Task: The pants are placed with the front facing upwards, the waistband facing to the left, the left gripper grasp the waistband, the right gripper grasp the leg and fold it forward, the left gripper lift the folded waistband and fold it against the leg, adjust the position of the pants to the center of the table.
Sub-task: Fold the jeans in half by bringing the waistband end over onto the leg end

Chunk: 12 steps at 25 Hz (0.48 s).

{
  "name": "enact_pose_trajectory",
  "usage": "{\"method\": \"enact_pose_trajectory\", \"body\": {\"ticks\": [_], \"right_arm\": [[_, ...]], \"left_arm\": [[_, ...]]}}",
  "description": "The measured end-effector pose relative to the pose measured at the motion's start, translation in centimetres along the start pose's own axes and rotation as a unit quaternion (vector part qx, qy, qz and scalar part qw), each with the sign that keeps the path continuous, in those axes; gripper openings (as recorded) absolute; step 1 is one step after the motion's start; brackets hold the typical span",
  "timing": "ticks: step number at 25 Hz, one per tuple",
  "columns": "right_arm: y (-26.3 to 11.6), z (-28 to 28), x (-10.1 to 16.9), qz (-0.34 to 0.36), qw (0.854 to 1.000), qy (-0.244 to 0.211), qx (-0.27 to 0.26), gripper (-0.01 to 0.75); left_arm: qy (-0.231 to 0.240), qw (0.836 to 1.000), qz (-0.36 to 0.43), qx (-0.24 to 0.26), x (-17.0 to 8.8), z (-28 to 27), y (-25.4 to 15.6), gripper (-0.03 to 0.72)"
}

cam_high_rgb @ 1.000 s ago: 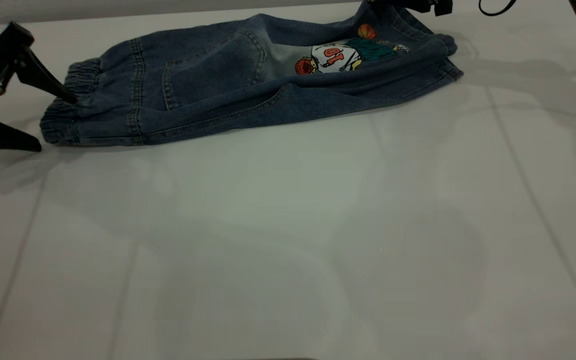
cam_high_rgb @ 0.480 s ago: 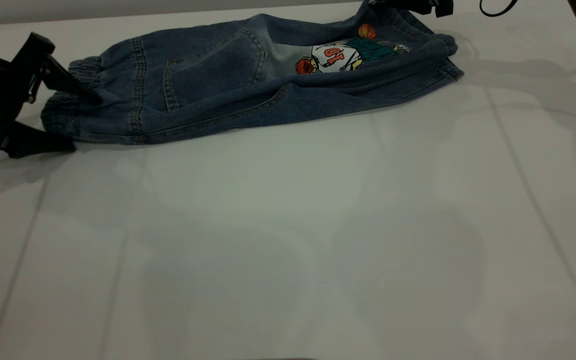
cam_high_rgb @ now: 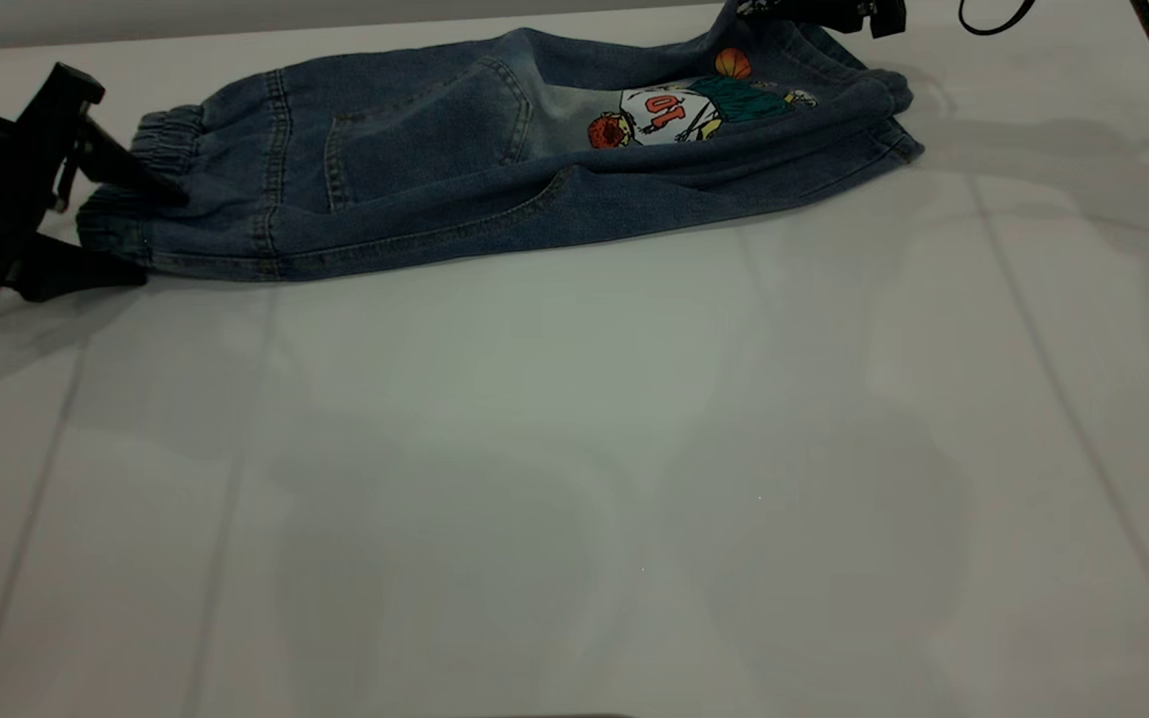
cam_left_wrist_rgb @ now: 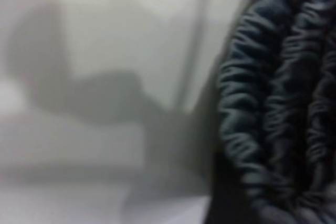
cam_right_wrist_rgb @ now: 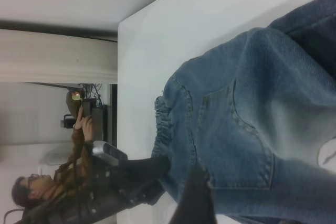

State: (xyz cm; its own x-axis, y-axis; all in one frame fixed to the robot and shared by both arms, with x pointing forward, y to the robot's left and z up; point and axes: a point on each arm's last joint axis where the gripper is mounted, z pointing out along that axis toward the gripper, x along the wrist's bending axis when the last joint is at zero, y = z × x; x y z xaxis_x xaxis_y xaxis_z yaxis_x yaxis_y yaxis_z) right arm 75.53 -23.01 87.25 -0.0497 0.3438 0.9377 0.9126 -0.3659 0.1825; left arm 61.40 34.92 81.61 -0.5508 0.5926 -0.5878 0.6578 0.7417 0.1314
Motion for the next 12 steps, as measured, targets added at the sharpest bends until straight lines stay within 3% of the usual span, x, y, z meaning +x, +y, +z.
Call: {"method": "enact_pose_trajectory", "body": {"ticks": [5, 12], "right_arm": [[0.0, 0.0, 0.0, 0.0, 1.0, 0.001, 0.002, 0.537], [-2.1, 3.1, 1.3, -0.001, 0.999, 0.003, 0.039, 0.537]], "left_arm": [[0.0, 1.0, -0.009, 0.003, 0.3, 0.4, -0.1, 0.122], [-0.023, 0.999, 0.027, 0.014, -0.8, -0.6, -0.1, 0.099]]}}
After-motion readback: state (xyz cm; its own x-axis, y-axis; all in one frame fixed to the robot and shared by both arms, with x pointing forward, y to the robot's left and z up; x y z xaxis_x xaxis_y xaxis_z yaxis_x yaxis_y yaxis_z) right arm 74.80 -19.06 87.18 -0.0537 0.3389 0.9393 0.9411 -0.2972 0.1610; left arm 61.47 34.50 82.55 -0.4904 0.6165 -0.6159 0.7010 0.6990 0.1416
